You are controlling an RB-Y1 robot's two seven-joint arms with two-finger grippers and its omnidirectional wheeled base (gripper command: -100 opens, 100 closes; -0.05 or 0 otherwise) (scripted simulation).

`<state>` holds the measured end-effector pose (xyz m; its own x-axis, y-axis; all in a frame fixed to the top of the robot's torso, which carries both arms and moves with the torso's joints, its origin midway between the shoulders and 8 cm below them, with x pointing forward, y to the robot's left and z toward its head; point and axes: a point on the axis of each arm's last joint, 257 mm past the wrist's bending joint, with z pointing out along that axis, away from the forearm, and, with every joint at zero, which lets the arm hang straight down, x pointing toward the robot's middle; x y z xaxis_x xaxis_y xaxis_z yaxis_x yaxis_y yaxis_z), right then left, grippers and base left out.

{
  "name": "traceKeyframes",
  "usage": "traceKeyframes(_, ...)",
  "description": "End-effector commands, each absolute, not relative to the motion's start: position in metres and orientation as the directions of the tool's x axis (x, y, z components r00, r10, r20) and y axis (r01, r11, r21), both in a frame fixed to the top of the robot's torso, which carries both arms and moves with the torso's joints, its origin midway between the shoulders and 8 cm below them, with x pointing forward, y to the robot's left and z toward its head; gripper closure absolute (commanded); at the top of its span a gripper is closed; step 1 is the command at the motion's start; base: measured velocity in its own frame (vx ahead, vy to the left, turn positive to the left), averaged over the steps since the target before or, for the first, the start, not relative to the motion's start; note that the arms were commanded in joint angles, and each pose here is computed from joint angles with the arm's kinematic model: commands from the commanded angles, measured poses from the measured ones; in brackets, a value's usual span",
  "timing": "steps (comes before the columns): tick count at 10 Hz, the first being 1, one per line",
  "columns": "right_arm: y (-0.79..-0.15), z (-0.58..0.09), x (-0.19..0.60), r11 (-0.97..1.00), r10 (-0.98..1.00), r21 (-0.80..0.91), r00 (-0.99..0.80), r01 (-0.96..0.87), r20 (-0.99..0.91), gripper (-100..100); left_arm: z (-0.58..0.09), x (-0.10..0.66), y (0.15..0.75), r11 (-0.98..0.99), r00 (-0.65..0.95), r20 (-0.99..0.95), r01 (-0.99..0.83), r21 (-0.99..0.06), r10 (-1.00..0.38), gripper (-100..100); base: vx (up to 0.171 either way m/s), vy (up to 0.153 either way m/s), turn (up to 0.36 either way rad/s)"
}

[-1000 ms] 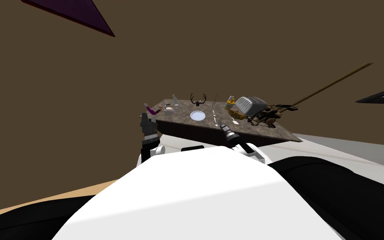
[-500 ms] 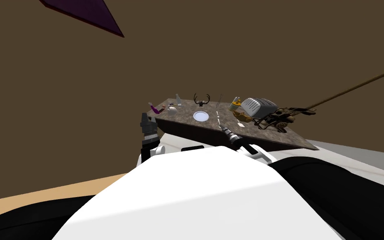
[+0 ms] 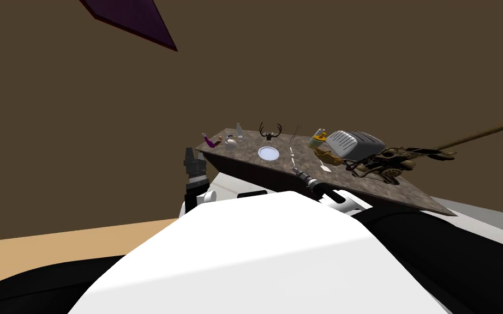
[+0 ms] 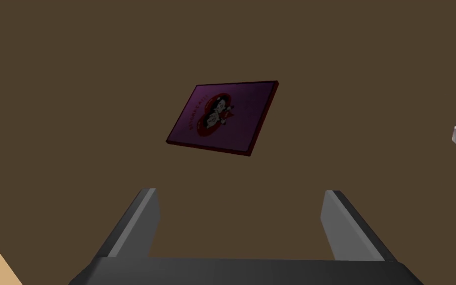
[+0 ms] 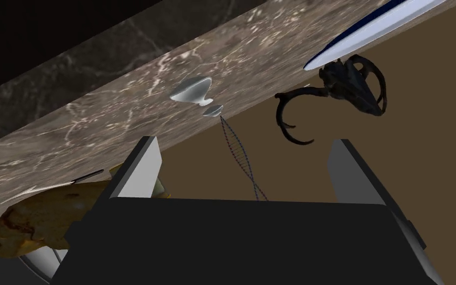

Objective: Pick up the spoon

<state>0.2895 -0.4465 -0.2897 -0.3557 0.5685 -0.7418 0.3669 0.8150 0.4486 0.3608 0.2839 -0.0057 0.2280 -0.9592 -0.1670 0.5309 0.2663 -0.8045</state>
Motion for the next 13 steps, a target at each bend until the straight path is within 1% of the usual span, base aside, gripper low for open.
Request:
traceKeyframes(1, -0.470, -0.307, 0.274, 0.841, 0.519, 0.359, -0.413, 0.405, -0.749, -100, -0.006, 0.361, 0.284, 0.266, 0.228, -0.167, 0.531, -0.804, -0.959, 0, 0.053, 0.050, 0.149)
traceKeyframes(2, -0.483, -0.313, 0.264, 0.851, 0.493, 0.310, -0.442, 0.424, -0.749, -100, -0.006, 0.361, 0.284, 0.266, 0.228, -0.167, 0.531, -0.804, -0.959, 0, 0.072, 0.047, 0.165)
traceKeyframes(3, -0.483, -0.313, 0.264, 0.854, 0.489, 0.306, -0.445, 0.422, -0.750, -100, -0.006, 0.361, 0.284, 0.266, 0.228, -0.167, 0.531, -0.805, -0.959, 0, 0.056, 0.027, 0.055)
traceKeyframes(9, -0.550, -0.327, 0.216, 0.890, 0.333, 0.029, -0.604, 0.455, -0.725, -100, -0.006, 0.361, 0.284, 0.266, 0.228, -0.167, 0.531, -0.804, -0.959, 0, 0.060, 0.027, 0.132)
traceKeyframes(12, -0.576, -0.327, 0.199, 0.891, 0.269, -0.078, -0.660, 0.447, -0.702, -100, -0.006, 0.361, 0.284, 0.266, 0.228, -0.167, 0.531, -0.804, -0.959, 0, 0.057, 0.025, 0.104)
traceKeyframes(13, -0.579, -0.327, 0.197, 0.891, 0.262, -0.090, -0.666, 0.445, -0.699, -100, -0.006, 0.361, 0.284, 0.266, 0.228, -0.167, 0.531, -0.804, -0.959, 0, 0.048, 0.012, 0.067)
